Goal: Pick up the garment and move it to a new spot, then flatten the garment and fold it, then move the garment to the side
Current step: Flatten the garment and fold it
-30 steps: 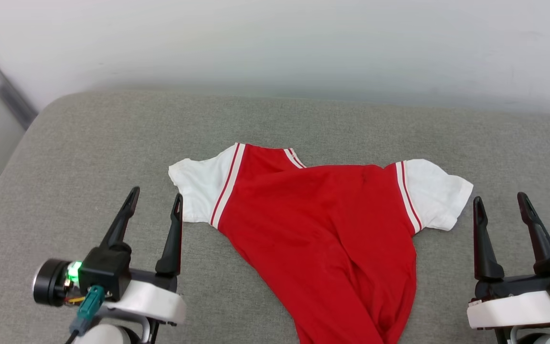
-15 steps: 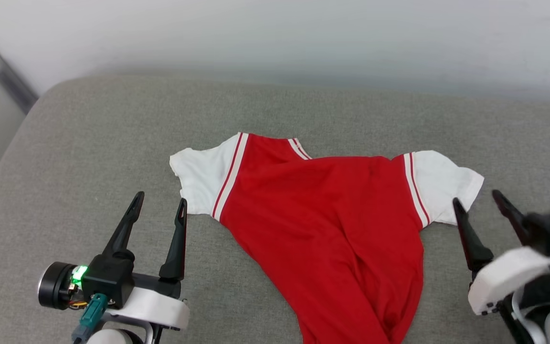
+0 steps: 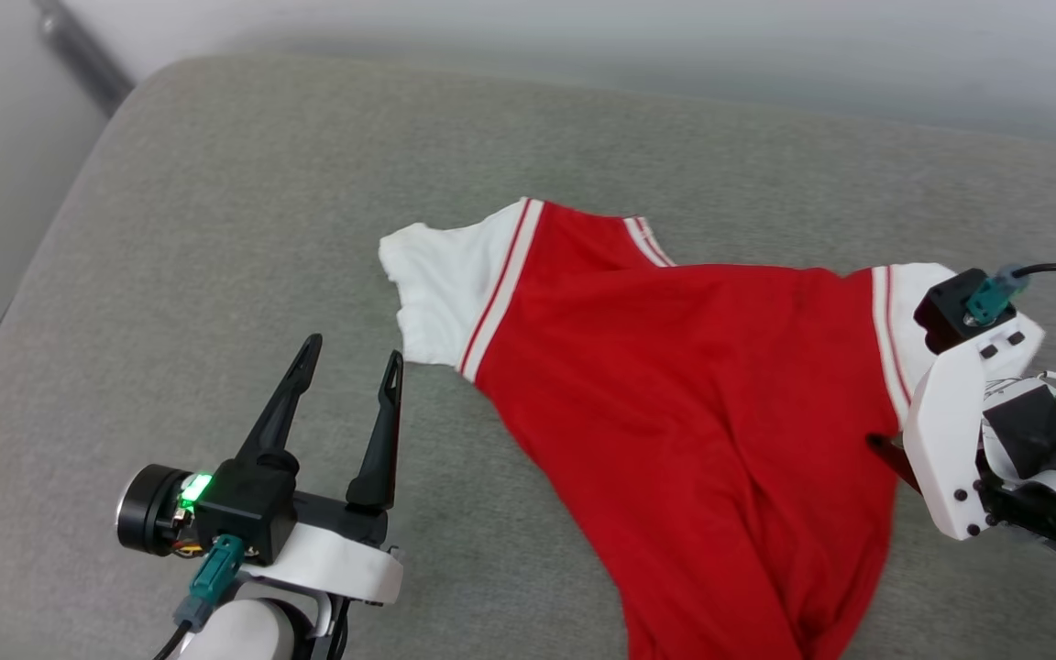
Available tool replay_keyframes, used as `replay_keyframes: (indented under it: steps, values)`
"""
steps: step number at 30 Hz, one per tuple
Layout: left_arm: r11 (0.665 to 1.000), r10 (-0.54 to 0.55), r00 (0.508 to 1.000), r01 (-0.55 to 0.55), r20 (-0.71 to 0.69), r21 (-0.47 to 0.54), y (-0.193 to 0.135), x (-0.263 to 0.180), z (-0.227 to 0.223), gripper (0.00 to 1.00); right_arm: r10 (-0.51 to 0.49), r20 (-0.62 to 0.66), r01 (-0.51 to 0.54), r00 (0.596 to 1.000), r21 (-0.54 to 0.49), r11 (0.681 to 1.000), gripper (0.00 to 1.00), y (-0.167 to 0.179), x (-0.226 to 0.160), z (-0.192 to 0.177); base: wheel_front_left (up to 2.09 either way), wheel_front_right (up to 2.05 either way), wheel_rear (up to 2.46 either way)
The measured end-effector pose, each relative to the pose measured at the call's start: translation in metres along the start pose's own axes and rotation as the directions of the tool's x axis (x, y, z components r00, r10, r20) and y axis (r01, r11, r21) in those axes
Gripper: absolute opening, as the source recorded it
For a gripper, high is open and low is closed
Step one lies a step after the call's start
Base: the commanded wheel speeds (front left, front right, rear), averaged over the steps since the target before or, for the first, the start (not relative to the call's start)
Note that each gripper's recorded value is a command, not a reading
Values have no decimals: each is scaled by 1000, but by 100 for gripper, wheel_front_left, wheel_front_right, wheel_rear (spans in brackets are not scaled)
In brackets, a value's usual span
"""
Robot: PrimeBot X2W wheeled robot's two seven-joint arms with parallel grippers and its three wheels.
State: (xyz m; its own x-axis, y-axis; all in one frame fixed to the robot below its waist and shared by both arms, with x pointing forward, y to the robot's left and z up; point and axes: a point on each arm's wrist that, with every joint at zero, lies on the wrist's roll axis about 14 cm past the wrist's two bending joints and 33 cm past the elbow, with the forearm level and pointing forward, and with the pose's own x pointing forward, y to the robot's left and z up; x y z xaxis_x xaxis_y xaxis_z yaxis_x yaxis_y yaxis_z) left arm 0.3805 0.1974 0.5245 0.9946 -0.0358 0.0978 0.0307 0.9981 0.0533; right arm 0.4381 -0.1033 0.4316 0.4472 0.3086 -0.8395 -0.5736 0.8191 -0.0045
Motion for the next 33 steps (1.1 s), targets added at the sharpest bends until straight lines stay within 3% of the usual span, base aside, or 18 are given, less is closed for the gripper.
replay_keyframes:
  steps: [6, 12, 14, 15, 22, 33]
  values:
    - [998, 57, 998, -57, -28, 19, 18, -8, -7, 100, 36, -165, -44, 986, -43, 998, 100, 8, 36, -20, 0, 0, 0]
    - [995, 97, 994, -96, -41, 31, 30, -15, -10, 100, 57, -240, -76, 969, -73, 994, 100, 16, 52, -32, 0, 0, 0]
    - [995, 98, 994, -97, -41, 34, 30, -16, -10, 100, 52, -245, -76, 968, -88, 993, 26, 16, 52, -34, 0, 0, 0]
    - [994, 101, 994, -100, -41, 33, 31, -16, -10, 100, 53, -245, -78, 968, -94, 993, 0, 17, 51, -35, 0, 0, 0]
    - [996, 83, 996, -82, -28, 18, 25, -21, -7, 100, 38, -249, -75, 968, -140, 987, 0, 22, 29, -51, 0, 0, 0]
    - [1000, 24, 1000, -24, 19, 4, 8, -30, 6, 100, 38, -304, -89, 952, -154, 984, 0, 40, -17, -112, 0, 0, 0]
